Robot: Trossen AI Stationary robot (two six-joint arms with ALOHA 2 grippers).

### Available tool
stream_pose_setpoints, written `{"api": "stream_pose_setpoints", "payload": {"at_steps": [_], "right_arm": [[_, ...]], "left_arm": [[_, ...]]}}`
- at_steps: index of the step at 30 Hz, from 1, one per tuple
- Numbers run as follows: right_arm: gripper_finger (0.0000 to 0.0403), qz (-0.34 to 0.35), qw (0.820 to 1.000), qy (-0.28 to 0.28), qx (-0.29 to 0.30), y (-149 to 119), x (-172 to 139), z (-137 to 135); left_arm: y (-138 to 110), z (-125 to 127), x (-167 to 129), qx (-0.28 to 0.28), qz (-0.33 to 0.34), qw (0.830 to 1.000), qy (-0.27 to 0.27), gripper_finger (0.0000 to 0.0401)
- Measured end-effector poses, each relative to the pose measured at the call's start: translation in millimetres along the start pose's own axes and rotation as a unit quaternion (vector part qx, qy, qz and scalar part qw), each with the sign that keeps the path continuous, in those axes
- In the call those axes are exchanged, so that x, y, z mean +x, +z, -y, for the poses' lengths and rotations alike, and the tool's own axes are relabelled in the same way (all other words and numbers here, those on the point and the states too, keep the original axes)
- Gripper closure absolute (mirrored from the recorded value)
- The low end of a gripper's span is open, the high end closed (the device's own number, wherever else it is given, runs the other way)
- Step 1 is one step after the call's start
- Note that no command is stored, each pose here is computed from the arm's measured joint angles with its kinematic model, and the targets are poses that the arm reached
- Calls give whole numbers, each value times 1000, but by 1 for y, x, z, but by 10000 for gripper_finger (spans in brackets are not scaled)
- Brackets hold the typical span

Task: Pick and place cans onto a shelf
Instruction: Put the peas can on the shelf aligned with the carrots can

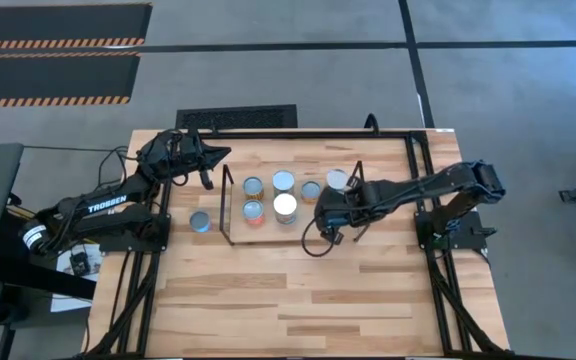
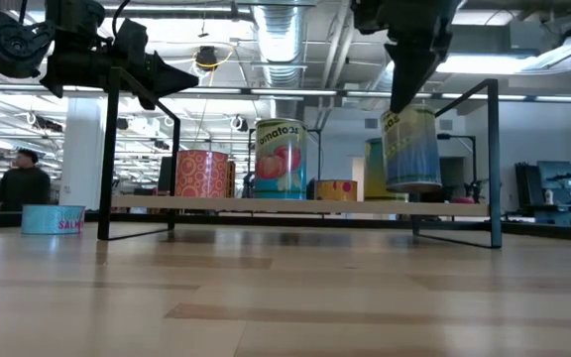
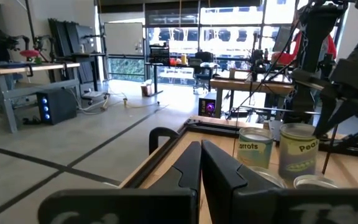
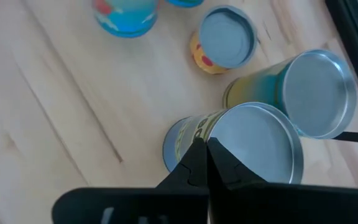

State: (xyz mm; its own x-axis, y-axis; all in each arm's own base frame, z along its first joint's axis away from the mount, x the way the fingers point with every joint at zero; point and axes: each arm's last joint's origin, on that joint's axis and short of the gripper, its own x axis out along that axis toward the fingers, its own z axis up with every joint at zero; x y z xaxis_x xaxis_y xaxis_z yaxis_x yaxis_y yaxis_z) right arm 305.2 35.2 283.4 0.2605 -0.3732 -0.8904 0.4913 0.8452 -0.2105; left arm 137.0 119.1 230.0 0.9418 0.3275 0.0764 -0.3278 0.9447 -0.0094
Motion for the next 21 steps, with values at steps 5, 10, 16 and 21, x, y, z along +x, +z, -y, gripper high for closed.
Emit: {"api": "stream_pose_setpoints", "payload": {"at_steps": [5, 10, 16, 21], "right_arm": [[400, -6, 1000, 1, 15, 2, 2, 4], [399, -9, 999, 9, 33, 2, 3, 4], [399, -23, 999, 1, 38, -6, 16, 2], [397, -8, 999, 11, 48, -4, 16, 0]], "left_arm": [[-1, 0, 0, 2, -3, 1000, 0, 401], [-1, 0, 0, 2, -6, 1000, 1, 401], [-2, 0, 0, 1, -9, 1000, 2, 401], [-2, 0, 0, 1, -9, 1000, 3, 401]]}}
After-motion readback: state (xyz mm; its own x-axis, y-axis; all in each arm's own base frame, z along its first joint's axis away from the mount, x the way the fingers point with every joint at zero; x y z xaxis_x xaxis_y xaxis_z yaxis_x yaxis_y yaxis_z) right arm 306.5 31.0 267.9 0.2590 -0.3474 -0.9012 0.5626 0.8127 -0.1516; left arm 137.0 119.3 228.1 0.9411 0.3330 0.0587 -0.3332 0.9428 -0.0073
